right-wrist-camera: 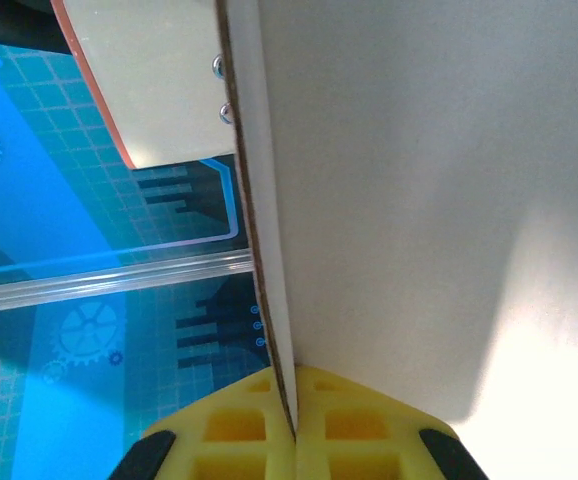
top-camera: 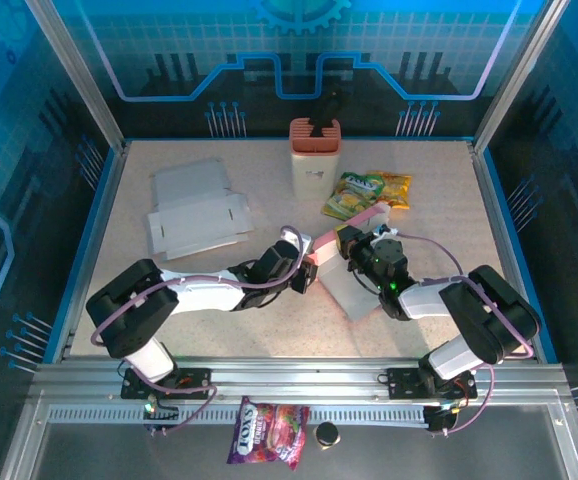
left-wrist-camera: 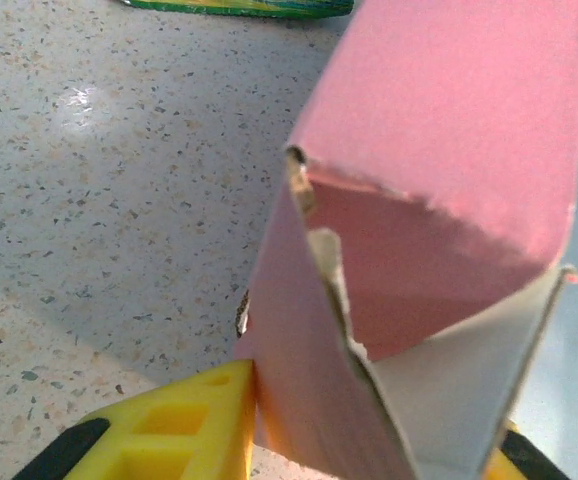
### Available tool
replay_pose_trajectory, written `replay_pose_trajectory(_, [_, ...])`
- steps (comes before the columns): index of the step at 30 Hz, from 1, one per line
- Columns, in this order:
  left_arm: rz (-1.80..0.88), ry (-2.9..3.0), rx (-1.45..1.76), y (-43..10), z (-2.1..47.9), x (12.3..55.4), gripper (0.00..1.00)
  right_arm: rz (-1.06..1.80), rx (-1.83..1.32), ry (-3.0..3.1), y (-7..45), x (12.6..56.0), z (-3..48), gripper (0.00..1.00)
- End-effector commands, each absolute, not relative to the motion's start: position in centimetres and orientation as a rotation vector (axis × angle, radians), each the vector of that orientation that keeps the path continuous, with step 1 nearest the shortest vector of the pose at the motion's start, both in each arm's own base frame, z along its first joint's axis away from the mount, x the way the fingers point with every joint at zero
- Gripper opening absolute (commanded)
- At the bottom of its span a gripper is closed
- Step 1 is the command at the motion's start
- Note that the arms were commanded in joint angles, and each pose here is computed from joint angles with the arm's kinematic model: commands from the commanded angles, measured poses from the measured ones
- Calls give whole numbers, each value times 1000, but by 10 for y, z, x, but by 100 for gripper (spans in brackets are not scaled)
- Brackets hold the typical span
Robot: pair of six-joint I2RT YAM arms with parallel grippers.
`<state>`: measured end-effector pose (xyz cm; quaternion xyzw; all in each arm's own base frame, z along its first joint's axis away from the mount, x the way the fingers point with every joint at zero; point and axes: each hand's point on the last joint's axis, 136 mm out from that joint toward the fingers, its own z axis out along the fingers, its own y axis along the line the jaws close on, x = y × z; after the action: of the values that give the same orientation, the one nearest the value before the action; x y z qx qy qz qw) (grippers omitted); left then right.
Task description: Fold the paper box
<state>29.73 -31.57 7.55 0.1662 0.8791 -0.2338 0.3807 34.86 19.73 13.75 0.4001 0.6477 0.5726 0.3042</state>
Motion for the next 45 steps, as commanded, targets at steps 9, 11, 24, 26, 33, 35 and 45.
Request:
replay_pose_trajectory(9, [-475, 2188, 424, -311, 84, 307, 18, 1538, 1083, 1693, 203, 352, 154, 0])
replay_pose_trajectory(11, [-491, 2183, 436, -314, 85, 306, 18, 1537, 1085, 1697, 203, 350, 153, 0])
replay_pose_trajectory(24, [-623, 2204, 336, -335, 91, 301, 25, 1533, 1090, 1646, 205, 354, 160, 0])
replay_pose_trajectory(26, [-606, 2199, 296, -333, 91, 304, 25, 1525, 1093, 1633, 204, 354, 162, 0])
replay_pose_trajectory(33, [-562, 2188, 203, -330, 89, 318, 24, 1508, 1108, 1598, 208, 351, 165, 0])
replay_pose_trajectory(35, [-546, 2193, 178, -330, 86, 321, 25, 1504, 1113, 1591, 209, 351, 165, 0])
replay_pose_trajectory(45, [-466, 2202, 105, -329, 76, 333, 24, 1494, 1149, 1582, 207, 349, 163, 0])
